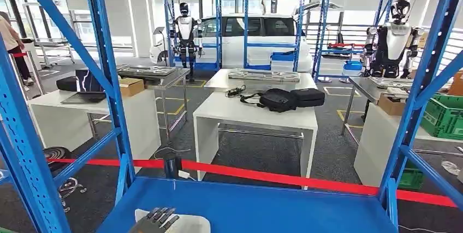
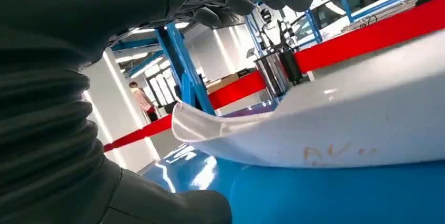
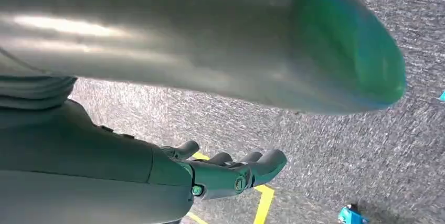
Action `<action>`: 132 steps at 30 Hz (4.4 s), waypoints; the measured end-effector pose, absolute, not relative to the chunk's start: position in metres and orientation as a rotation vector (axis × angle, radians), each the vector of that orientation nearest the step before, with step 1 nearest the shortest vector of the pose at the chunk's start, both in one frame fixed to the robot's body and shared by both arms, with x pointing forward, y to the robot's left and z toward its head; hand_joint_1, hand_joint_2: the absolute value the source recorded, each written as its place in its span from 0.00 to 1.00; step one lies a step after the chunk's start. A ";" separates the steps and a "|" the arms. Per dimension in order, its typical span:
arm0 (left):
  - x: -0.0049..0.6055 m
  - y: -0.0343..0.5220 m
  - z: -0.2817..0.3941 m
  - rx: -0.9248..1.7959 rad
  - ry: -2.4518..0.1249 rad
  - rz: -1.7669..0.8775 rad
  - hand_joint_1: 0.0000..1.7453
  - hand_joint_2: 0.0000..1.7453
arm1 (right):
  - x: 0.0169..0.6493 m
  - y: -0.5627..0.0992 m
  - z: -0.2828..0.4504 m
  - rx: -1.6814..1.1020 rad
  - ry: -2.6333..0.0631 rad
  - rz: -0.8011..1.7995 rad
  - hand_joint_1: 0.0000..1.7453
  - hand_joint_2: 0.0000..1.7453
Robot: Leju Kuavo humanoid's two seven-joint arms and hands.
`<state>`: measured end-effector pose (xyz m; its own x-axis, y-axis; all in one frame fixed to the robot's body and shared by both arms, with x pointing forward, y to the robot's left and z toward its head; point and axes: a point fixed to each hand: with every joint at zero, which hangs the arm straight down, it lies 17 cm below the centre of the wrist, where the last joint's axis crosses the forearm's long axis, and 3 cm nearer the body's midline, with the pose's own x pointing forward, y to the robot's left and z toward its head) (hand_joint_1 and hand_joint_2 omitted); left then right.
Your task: Take the parts from the cabinet and place them on the table.
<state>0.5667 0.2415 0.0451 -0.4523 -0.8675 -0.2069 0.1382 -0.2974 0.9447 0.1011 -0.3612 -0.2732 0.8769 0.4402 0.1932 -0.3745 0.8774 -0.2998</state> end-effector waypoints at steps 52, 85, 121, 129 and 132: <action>0.557 0.167 0.045 1.032 -1.294 -1.673 1.00 1.00 | 0.108 -0.343 -0.274 -0.239 -0.270 0.462 0.00 0.00; 0.554 0.171 0.049 1.040 -1.377 -1.586 0.00 1.00 | 0.092 -0.341 -0.276 -0.229 -0.265 0.427 0.00 0.00; 0.620 0.205 0.187 1.311 -1.547 -1.398 0.00 1.00 | 0.094 -0.335 -0.276 -0.217 -0.259 0.431 0.00 0.00; 0.645 0.297 0.259 1.483 -1.514 -1.178 0.00 1.00 | 0.084 -0.335 -0.278 -0.211 -0.245 0.410 0.00 0.00; 0.645 0.349 0.272 1.531 -1.469 -1.070 0.00 1.00 | 0.081 -0.335 -0.278 -0.209 -0.241 0.405 0.00 0.00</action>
<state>0.6451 0.3485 0.2724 -0.0063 -0.9974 -0.0711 -0.3736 -0.0636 0.9254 0.0812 -0.3347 -0.2784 0.8915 0.4116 0.1891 -0.3624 0.8986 -0.2474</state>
